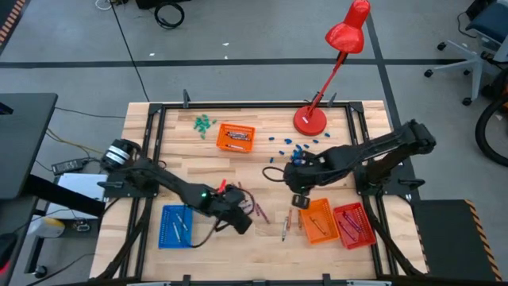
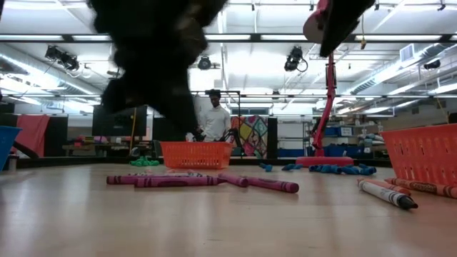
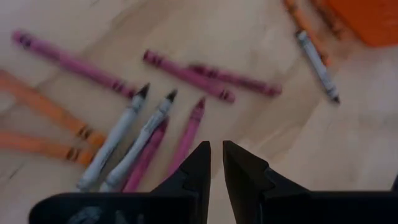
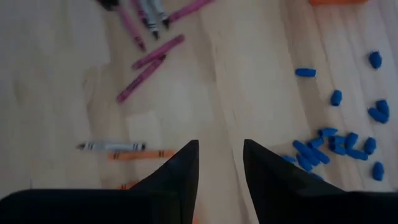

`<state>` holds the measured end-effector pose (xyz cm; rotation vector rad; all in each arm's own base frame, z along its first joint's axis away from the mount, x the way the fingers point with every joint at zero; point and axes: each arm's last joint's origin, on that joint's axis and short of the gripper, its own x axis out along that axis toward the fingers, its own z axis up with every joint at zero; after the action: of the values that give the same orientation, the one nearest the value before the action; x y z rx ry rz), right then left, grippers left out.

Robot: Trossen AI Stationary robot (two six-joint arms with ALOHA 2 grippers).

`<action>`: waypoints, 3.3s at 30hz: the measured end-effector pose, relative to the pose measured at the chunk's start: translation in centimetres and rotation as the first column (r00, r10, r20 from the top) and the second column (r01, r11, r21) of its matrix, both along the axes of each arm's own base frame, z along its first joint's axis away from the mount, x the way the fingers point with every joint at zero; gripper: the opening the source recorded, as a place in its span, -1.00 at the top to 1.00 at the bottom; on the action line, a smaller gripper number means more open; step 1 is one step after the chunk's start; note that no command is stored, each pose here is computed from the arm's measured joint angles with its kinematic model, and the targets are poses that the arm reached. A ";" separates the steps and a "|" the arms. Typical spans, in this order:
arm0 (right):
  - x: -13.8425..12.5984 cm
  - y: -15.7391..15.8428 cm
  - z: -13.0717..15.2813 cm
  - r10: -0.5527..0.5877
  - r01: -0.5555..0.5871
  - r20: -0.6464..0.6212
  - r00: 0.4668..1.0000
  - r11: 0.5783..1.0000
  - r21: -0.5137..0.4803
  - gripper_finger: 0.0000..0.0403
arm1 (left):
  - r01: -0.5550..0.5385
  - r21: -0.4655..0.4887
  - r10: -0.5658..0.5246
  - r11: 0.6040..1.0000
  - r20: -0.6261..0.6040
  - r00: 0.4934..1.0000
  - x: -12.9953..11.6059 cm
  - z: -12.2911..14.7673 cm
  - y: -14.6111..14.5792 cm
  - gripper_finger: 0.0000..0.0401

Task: Sort crayons
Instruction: Put the black crayon into the top orange bin

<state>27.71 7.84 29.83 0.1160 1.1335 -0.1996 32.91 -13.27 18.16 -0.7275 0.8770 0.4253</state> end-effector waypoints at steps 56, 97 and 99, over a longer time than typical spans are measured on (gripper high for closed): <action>-5.7 4.6 2.1 0.447 -0.440 0.237 0.863 0.894 -0.083 0.35 | 0.405 0.216 -0.299 0.888 -0.398 0.867 6.5 0.1 1.1 0.74; -5.4 3.1 2.0 0.425 -0.401 0.197 0.884 0.903 -0.152 0.35 | 0.550 0.203 -0.381 0.810 -0.530 0.757 5.2 -2.5 3.0 0.74; -5.4 3.1 2.0 0.424 -0.401 0.195 0.884 0.904 -0.151 0.35 | 0.550 0.204 -0.382 0.810 -0.529 0.758 5.2 -2.5 3.0 0.74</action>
<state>22.31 10.96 31.82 -0.1963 0.8949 0.1338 38.11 -10.32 15.61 -0.0391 1.3596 0.2833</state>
